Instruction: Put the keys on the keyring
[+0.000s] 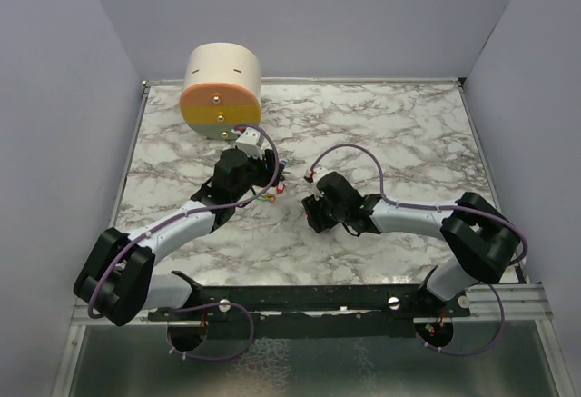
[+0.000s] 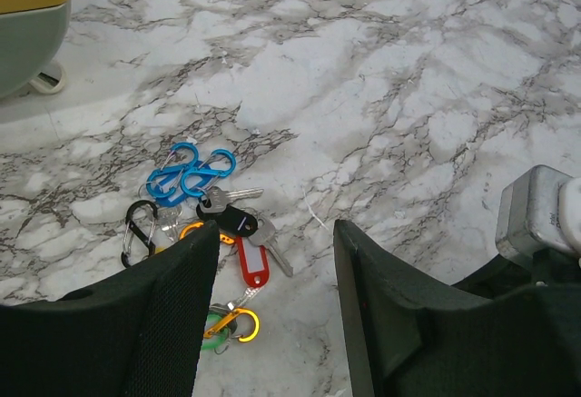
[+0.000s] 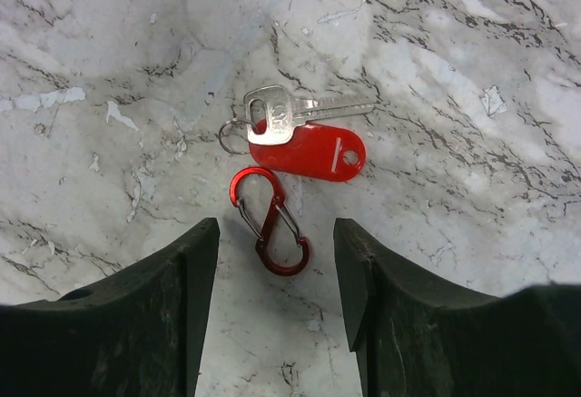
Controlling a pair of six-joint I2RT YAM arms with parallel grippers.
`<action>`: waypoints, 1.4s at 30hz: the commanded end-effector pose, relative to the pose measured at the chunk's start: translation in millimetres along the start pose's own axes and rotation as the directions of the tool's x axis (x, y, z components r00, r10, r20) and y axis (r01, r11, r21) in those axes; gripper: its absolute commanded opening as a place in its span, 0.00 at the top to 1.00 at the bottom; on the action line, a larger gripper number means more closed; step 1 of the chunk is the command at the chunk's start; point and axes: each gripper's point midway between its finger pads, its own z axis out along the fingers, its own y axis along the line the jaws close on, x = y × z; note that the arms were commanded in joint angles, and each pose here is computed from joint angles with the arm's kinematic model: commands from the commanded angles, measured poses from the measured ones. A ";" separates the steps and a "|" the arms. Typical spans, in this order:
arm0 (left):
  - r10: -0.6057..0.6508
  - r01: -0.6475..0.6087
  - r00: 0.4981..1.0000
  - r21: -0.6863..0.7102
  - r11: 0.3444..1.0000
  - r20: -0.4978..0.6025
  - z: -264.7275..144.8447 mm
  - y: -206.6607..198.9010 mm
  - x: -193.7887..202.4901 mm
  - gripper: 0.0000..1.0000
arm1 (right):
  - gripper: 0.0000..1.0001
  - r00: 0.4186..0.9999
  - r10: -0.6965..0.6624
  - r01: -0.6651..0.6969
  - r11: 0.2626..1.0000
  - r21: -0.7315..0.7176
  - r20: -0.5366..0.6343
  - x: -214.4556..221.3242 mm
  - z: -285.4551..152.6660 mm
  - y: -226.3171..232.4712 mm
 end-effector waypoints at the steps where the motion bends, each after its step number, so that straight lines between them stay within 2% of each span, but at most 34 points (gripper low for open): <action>1: -0.008 0.007 1.000 0.029 1.000 0.030 -8.2 -6.4 -10.2 0.44 | 0.46 0.999 -0.026 0.026 0.999 0.034 0.019 -9.9 3.6 -2.2; 10: -0.008 0.007 1.000 0.025 1.000 0.029 -10.6 -5.9 -10.5 0.45 | 0.56 0.999 -0.034 0.035 0.999 0.042 -0.012 -0.8 6.8 -0.2; 18: -0.008 0.007 1.000 0.023 1.000 0.024 -10.2 -5.2 -8.4 0.44 | 0.68 0.998 -0.015 0.021 0.994 0.108 -0.054 7.4 9.8 -9.2; 22: -0.006 0.006 1.000 0.020 1.000 0.021 -9.4 -4.6 -7.3 0.44 | 0.69 0.998 -0.004 0.012 0.992 0.128 -0.061 8.9 8.1 -12.3; 32: -0.012 0.012 1.000 0.032 0.999 0.011 -8.7 -6.8 -4.9 0.44 | 0.69 0.994 0.086 -0.061 0.947 0.317 -0.066 14.9 1.0 -41.7; 42: -0.020 0.020 1.000 0.042 0.999 0.008 -11.7 -8.6 -2.1 0.44 | 0.69 0.986 0.150 -0.117 0.925 0.361 -0.066 17.8 -1.4 -57.1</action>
